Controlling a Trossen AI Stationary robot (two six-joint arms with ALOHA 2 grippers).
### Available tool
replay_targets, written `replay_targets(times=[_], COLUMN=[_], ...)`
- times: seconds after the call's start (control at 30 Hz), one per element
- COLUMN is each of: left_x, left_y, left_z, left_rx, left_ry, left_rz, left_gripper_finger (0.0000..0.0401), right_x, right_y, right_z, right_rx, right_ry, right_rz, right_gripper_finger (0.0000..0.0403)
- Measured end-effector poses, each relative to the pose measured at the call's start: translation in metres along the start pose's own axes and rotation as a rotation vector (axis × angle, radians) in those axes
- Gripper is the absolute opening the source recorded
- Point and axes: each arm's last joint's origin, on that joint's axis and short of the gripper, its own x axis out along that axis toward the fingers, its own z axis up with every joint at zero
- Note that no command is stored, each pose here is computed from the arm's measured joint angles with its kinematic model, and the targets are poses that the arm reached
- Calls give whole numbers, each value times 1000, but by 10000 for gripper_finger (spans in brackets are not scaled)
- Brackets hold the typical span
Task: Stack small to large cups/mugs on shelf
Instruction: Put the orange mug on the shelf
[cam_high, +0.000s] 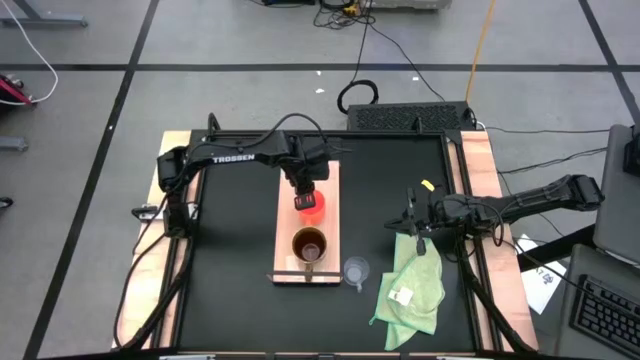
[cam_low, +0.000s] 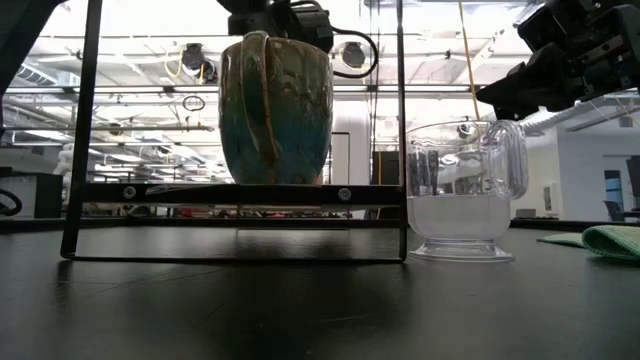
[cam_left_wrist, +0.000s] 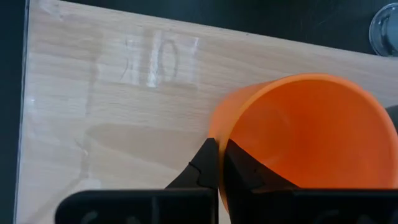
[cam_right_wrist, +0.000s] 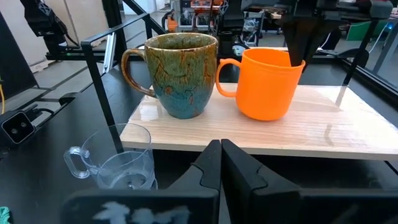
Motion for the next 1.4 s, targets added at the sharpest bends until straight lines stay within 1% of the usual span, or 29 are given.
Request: replay_targets(times=[0.5,0.63,0.97,1.2,1.3,1.4], left_x=[1,2,-1,-7,-7,-6], left_y=[0,0,-5,-14,-19,-23], left_z=[2,1,0,-1,0,0], left_rx=[8,15,12,23,39,50], left_ry=[-14,-5,-2,-17,-15,-12], left_rz=[-2,22,38,42,72,93], left_gripper_finger=[5,17,26,29,41,67], right_x=[0,0,0,0,0,0], right_y=[0,0,0,0,0,0], right_z=[0,0,0,0,0,0], right_rx=[0,0,0,0,0,0], right_ry=[0,0,0,0,0,0], right_rz=[0,0,0,0,0,0], right_gripper_finger=[0,0,0,0,0,0])
